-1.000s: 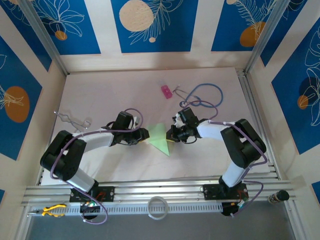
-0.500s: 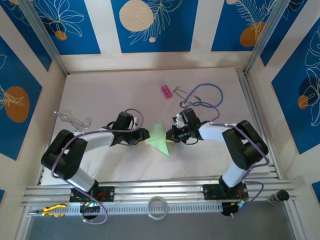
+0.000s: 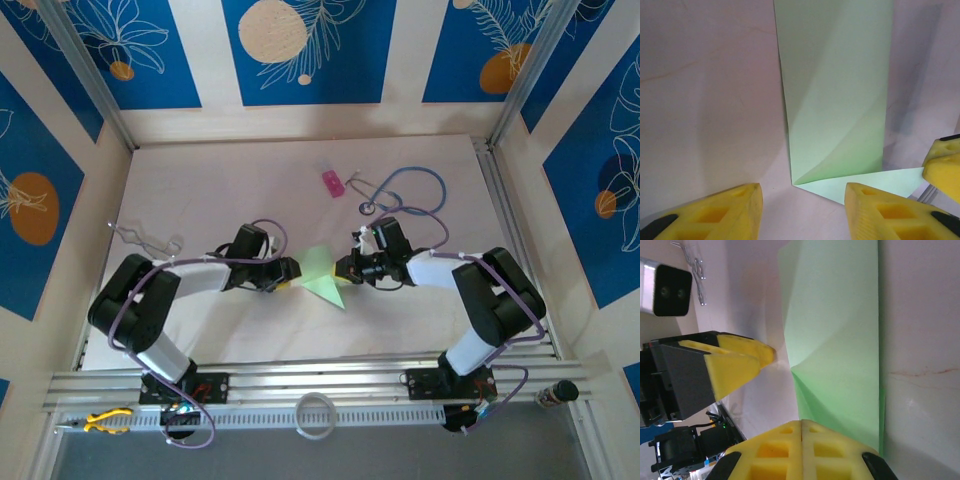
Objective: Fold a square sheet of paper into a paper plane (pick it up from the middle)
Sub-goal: Fourth fold the wing at the center of the table.
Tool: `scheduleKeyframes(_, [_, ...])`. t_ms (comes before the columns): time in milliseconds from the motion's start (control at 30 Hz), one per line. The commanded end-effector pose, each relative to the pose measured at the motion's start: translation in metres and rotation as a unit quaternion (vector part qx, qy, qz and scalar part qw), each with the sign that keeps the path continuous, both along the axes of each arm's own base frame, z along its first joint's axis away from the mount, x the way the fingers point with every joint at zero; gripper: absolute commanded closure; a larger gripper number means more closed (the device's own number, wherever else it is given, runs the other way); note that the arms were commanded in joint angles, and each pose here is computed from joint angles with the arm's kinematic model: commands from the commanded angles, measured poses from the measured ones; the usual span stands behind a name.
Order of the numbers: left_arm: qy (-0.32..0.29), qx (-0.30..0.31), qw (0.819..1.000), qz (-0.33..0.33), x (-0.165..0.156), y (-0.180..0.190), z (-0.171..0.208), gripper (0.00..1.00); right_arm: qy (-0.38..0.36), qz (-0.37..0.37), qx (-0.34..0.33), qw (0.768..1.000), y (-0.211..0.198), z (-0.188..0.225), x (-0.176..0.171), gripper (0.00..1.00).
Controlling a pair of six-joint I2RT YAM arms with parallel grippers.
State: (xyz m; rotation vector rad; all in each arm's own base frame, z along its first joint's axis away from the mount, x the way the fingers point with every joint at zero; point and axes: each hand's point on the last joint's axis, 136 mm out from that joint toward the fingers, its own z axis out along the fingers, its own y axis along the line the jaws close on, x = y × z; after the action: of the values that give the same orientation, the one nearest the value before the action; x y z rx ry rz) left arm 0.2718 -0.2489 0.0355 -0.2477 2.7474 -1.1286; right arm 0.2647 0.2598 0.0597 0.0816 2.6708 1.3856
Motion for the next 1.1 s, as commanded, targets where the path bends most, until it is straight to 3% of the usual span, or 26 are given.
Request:
scheduleKeyframes(0, [-0.004,-0.028,1.000,-0.001,0.011,-0.008,0.010,0.52,-0.003,0.005,0.028,1.000,0.002,0.012,-0.003,0.97])
scheduleKeyframes(1067, [-0.007,-0.062,0.998,0.007,0.023,-0.017,0.013,0.52,-0.019,-0.006,0.083,0.996,-0.003,0.032,-0.002,0.99])
